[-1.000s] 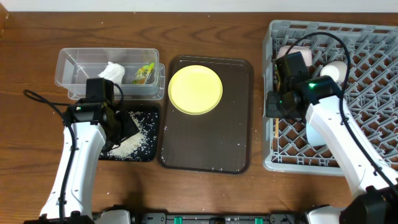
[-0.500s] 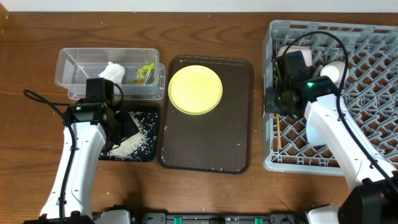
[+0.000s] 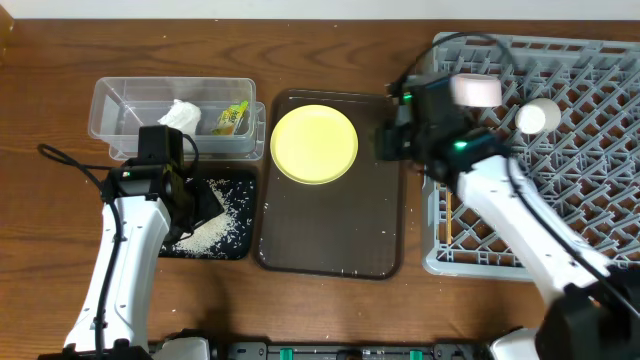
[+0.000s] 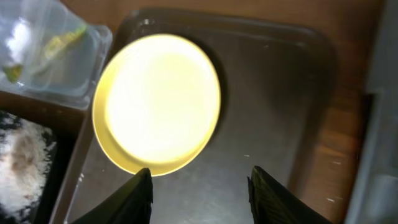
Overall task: Sort waste into correct bins and load items into the dishwasher rack
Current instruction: 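Reach the right gripper to the yellow plate and grip its edge, then lift the yellow plate and stand it upright in the rack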
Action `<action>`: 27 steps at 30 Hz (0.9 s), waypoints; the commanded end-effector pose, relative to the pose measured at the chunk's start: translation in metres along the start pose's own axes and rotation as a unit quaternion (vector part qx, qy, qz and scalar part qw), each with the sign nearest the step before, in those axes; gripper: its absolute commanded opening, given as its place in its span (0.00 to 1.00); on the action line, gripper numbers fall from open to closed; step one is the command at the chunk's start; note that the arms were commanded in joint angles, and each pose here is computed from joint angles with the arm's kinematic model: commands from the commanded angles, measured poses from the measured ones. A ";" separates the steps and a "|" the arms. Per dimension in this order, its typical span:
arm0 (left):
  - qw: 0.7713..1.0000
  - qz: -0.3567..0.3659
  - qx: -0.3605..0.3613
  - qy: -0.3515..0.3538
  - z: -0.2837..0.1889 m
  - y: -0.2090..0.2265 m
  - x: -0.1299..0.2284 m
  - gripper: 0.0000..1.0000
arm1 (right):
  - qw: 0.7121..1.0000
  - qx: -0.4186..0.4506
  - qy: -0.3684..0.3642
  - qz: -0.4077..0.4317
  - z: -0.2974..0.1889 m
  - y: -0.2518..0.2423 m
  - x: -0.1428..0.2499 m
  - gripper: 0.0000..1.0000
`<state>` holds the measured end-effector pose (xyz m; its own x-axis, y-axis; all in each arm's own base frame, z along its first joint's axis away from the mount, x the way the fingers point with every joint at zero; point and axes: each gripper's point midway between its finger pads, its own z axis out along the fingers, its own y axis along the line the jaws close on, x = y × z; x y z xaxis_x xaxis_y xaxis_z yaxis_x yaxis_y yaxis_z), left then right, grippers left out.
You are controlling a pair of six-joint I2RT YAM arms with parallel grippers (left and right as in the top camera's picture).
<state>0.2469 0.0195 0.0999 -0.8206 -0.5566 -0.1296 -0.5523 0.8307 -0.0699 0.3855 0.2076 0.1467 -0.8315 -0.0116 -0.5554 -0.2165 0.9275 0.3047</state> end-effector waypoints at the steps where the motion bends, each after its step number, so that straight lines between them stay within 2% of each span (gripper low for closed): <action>1: 1.000 0.002 -0.004 -0.006 -0.002 0.002 -0.002 0.65 | 0.997 0.065 0.016 0.025 0.031 -0.011 0.018 0.49; 8: 1.000 0.002 -0.004 -0.006 -0.002 0.002 -0.002 0.65 | 0.994 0.055 0.059 0.072 0.094 -0.003 0.052 0.50; 13: 1.000 0.002 -0.004 -0.006 -0.002 0.002 -0.002 0.65 | 0.992 0.051 0.085 0.077 0.121 -0.002 0.074 0.50; 15: 1.000 0.003 -0.004 -0.005 -0.002 0.002 -0.002 0.65 | 0.990 0.057 0.095 0.084 0.125 -0.005 0.080 0.47; 22: 1.000 0.003 -0.007 0.000 0.001 0.004 0.001 0.65 | 0.987 0.080 0.103 0.092 0.120 -0.020 0.082 0.14; 27: 1.000 0.003 -0.007 -0.001 0.001 0.004 0.001 0.65 | 0.988 0.081 0.087 0.097 0.100 -0.026 0.065 0.03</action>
<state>0.2470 0.0195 0.0999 -0.8208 -0.5562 -0.1300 -0.5520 0.8309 -0.0700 0.3809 0.2307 0.0068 -0.9425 0.0953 -0.3204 0.0126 0.9679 0.2511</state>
